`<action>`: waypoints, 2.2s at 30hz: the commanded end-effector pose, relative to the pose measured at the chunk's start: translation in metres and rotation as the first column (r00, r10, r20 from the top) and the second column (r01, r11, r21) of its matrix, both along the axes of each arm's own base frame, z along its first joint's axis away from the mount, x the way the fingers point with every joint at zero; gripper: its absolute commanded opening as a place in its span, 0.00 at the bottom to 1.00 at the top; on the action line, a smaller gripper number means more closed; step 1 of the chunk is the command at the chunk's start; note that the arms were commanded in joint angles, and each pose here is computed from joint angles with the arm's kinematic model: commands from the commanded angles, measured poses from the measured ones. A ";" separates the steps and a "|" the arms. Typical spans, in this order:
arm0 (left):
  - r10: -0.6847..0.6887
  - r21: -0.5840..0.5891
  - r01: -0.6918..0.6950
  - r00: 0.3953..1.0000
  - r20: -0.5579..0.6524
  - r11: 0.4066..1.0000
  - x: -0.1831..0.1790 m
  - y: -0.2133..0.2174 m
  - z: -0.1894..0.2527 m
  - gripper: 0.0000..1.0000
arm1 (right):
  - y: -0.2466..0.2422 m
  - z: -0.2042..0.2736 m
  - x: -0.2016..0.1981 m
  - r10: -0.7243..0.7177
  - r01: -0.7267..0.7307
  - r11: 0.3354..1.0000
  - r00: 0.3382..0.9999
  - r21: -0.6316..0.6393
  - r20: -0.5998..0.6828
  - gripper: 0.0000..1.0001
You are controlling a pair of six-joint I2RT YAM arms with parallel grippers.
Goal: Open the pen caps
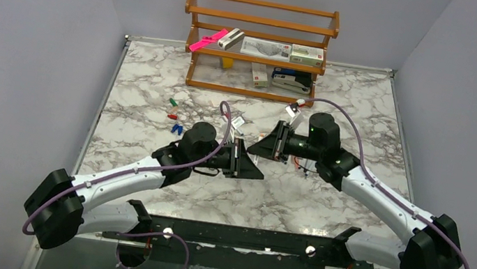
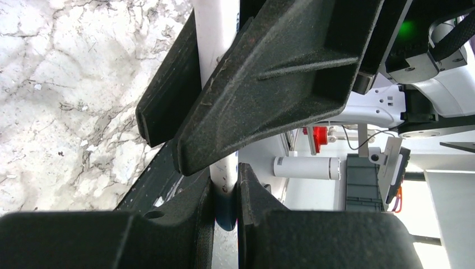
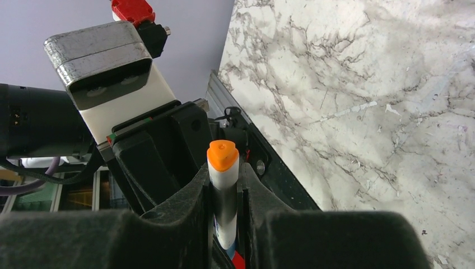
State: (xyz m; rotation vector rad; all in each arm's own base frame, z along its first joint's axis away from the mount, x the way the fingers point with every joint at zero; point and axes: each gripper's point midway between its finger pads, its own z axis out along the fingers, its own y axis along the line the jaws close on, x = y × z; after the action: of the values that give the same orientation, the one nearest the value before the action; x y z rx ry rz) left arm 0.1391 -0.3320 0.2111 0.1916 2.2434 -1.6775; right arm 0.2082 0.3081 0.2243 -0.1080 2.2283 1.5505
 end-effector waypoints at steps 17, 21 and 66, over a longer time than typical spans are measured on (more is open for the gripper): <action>-0.094 -0.017 0.094 0.995 -0.036 0.995 -0.037 0.016 -0.017 0.00 | -0.047 -0.004 0.100 -0.191 0.192 0.980 0.981 -0.043 0.030 0.01; -0.130 -0.004 0.130 0.991 -0.040 0.991 -0.044 0.011 -0.022 0.00 | -0.043 -0.006 0.109 -0.168 0.171 0.984 0.985 -0.055 0.048 0.01; 0.024 0.196 -0.015 0.999 -0.044 0.981 -0.020 0.024 -0.050 0.00 | -0.105 -0.204 0.125 0.003 -0.062 0.576 0.997 -0.815 -0.073 0.04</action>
State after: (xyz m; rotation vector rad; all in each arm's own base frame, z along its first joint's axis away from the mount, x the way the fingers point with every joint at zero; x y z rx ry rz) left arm 0.1127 -0.3024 0.1448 0.1540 2.4985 -1.4497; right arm 0.3321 0.2156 0.0290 -0.3598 2.8080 0.4890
